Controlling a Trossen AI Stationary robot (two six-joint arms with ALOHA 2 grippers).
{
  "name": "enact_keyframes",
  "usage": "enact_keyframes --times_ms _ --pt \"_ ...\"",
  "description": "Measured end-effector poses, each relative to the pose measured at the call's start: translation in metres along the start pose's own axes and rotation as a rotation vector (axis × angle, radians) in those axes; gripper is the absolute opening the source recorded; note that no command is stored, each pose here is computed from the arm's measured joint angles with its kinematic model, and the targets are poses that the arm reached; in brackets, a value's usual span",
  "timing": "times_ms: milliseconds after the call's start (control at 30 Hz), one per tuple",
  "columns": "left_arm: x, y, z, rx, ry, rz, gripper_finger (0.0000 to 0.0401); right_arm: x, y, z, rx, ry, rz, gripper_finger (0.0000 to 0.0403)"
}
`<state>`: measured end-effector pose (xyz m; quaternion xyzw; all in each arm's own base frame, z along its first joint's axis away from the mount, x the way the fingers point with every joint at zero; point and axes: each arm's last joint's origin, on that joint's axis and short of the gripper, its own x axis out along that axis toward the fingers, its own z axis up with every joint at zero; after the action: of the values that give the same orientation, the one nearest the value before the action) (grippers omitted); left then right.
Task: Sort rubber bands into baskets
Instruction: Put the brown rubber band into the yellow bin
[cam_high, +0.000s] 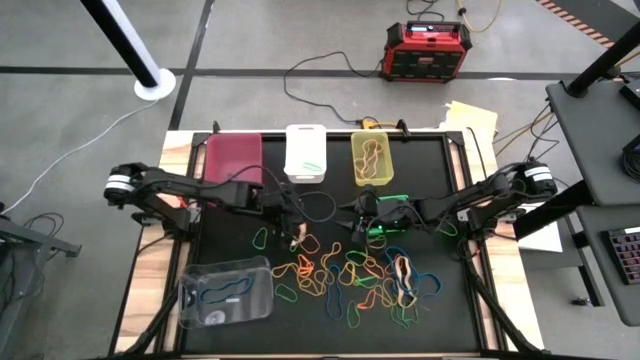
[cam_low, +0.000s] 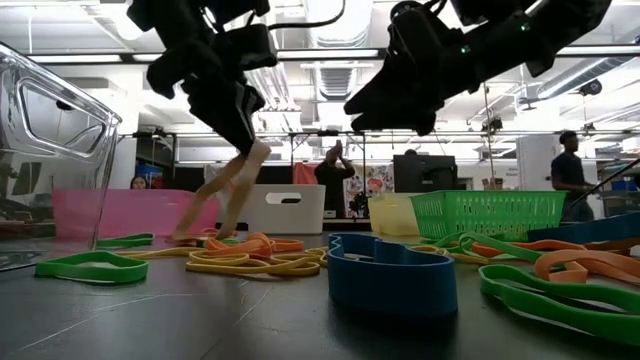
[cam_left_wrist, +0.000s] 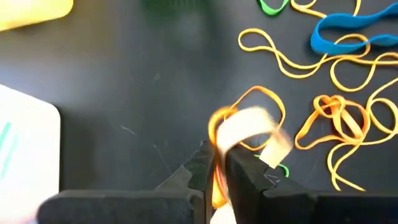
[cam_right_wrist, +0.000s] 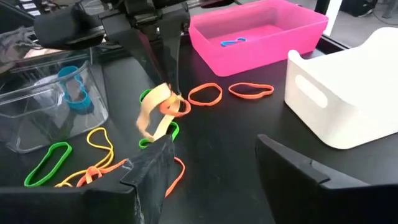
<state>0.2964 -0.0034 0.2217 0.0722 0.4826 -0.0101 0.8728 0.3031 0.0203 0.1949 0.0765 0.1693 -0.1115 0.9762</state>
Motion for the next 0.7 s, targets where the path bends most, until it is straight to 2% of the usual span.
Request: enact_keyframes --times_ms 367,700 --pt "0.0014 0.0004 -0.0018 -0.032 0.022 0.026 0.0045 0.0001 0.0001 0.0004 0.0 0.0 0.0 0.0232" --pt "0.0025 0.0001 -0.0048 -0.035 0.056 0.025 0.0089 0.0001 0.0001 0.0002 0.001 0.002 -0.001 0.0243"
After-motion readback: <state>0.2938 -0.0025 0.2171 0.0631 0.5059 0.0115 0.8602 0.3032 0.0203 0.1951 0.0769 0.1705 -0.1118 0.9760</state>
